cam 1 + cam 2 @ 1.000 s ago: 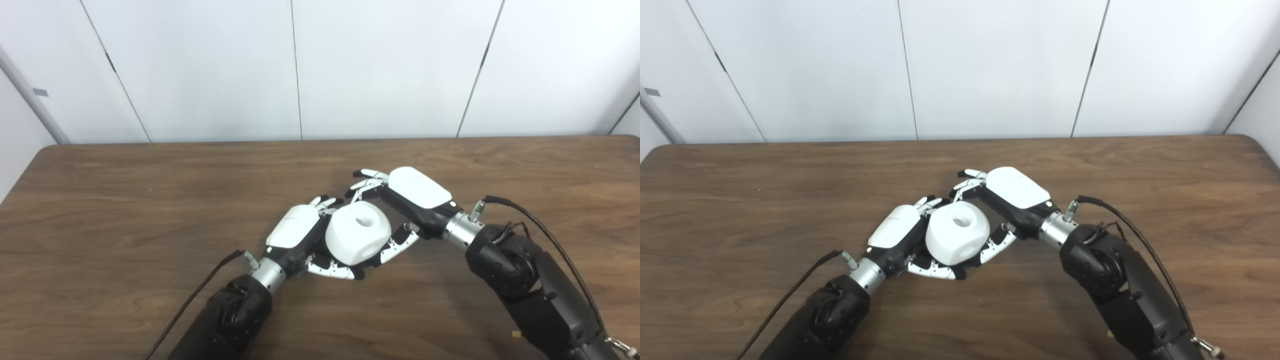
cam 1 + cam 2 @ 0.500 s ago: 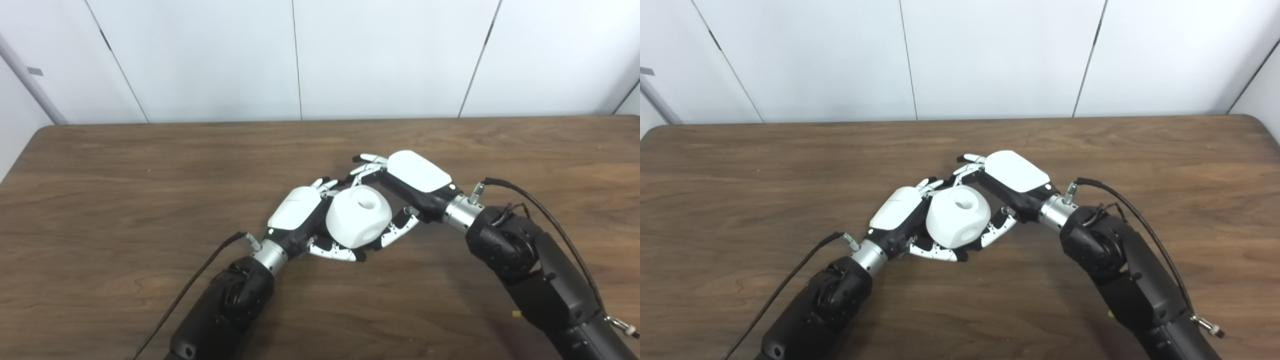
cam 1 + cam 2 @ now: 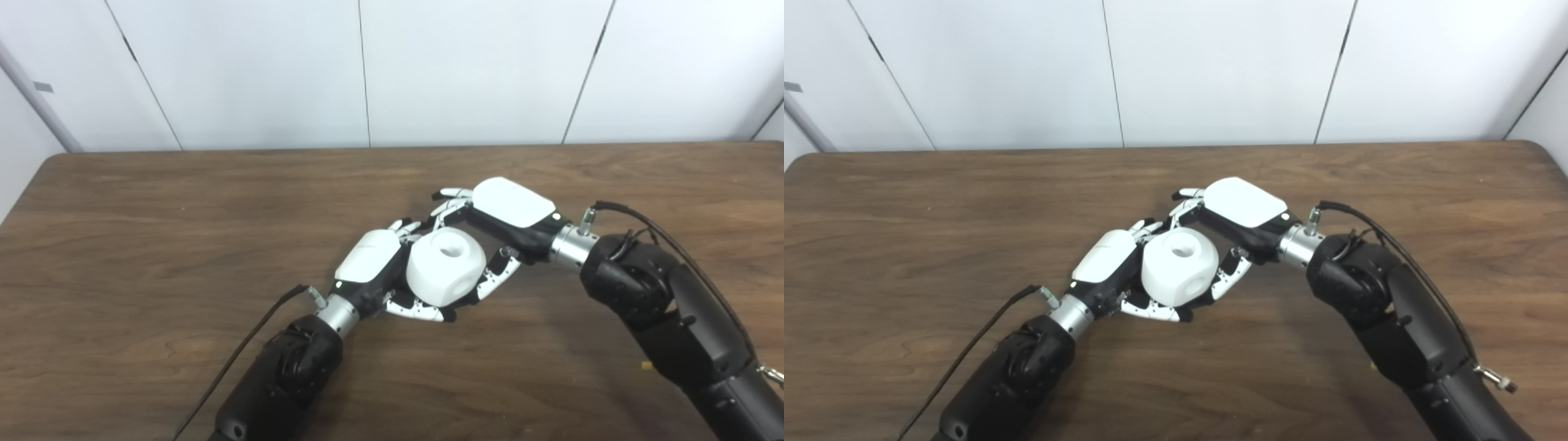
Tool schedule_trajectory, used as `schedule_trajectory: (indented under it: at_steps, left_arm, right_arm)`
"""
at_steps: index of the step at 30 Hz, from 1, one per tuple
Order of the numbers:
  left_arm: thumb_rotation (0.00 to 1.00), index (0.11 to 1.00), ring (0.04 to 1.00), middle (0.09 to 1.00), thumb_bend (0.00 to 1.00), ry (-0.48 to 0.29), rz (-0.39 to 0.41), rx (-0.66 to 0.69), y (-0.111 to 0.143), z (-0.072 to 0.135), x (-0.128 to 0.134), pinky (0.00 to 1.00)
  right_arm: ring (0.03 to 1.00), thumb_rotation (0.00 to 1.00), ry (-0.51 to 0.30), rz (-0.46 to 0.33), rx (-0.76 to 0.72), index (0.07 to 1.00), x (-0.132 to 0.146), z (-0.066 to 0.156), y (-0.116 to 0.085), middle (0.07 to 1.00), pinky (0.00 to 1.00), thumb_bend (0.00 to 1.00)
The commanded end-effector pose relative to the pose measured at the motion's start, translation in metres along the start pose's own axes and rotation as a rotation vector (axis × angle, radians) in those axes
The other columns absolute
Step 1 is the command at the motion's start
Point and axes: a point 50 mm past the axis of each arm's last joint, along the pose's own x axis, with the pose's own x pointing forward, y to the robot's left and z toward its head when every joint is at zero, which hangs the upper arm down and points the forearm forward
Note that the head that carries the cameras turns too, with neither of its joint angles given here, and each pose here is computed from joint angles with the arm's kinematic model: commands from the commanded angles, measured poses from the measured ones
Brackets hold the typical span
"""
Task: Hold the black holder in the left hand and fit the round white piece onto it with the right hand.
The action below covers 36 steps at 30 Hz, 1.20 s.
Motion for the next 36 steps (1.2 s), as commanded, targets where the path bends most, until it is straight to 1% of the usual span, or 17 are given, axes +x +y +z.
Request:
schedule_trajectory:
  at_steps: [1, 3, 4, 5, 7, 8, 12, 14, 18, 31, 36]
  left_arm:
    - [0.06, 0.481, 0.934, 0.714, 0.52, -0.030, -0.017, 0.017, 0.003, 0.007, 0.008, 1.00]
    - [0.06, 0.481, 0.936, 0.715, 0.52, -0.028, -0.017, 0.016, 0.003, 0.007, 0.009, 1.00]
    - [0.06, 0.481, 0.935, 0.716, 0.52, -0.027, -0.017, 0.016, 0.003, 0.007, 0.009, 1.00]
    - [0.06, 0.481, 0.936, 0.717, 0.52, -0.026, -0.017, 0.016, 0.003, 0.007, 0.009, 1.00]
    - [0.06, 0.481, 0.937, 0.720, 0.52, -0.027, -0.018, 0.017, 0.003, 0.007, 0.009, 1.00]
    - [0.06, 0.481, 0.937, 0.721, 0.52, -0.027, -0.018, 0.018, 0.003, 0.007, 0.009, 1.00]
    - [0.06, 0.481, 0.934, 0.722, 0.52, -0.023, -0.017, 0.019, 0.003, 0.006, 0.008, 1.00]
    - [0.06, 0.481, 0.929, 0.719, 0.52, -0.023, -0.015, 0.014, 0.003, 0.006, 0.008, 1.00]
    - [0.06, 0.481, 0.928, 0.715, 0.52, -0.025, -0.014, 0.016, 0.004, 0.004, 0.007, 1.00]
    - [0.06, 0.481, 0.930, 0.712, 0.52, -0.027, -0.016, 0.022, 0.006, 0.002, 0.003, 1.00]
    - [0.06, 0.481, 0.929, 0.711, 0.52, -0.028, -0.019, 0.021, 0.006, 0.001, 0.002, 1.00]
  right_arm:
    - [0.886, 0.14, -0.047, -0.060, -0.074, 0.479, 0.003, 0.006, -0.029, 0.757, 0.75, 0.52]
    - [0.876, 0.16, -0.026, -0.047, -0.098, 0.483, 0.001, 0.008, -0.031, 0.764, 0.74, 0.52]
    - [0.876, 0.29, -0.016, -0.042, -0.107, 0.521, 0.001, 0.010, -0.032, 0.771, 0.74, 0.72]
    - [0.874, 0.40, -0.005, -0.036, -0.115, 0.565, 0.000, 0.011, -0.032, 0.778, 0.74, 0.86]
    - [0.876, 0.47, 0.018, -0.023, -0.134, 0.628, -0.001, 0.014, -0.033, 0.793, 0.74, 0.95]
    - [0.873, 0.49, 0.026, -0.017, -0.139, 0.671, -0.002, 0.015, -0.033, 0.800, 0.73, 0.97]
    - [0.883, 0.49, 0.051, 0.012, -0.151, 0.786, -0.002, 0.021, -0.036, 0.830, 0.72, 0.98]
    - [0.893, 0.47, 0.058, 0.014, -0.150, 0.833, -0.001, 0.022, -0.037, 0.847, 0.71, 0.99]
    - [0.908, 0.44, 0.066, 0.009, -0.139, 0.889, -0.001, 0.023, -0.038, 0.878, 0.70, 1.00]
    - [0.921, 0.36, 0.088, 0.006, -0.113, 0.895, -0.005, 0.020, -0.036, 0.899, 0.68, 1.00]
    - [0.929, 0.32, 0.090, 0.010, -0.104, 0.896, -0.010, 0.019, -0.036, 0.905, 0.70, 1.00]
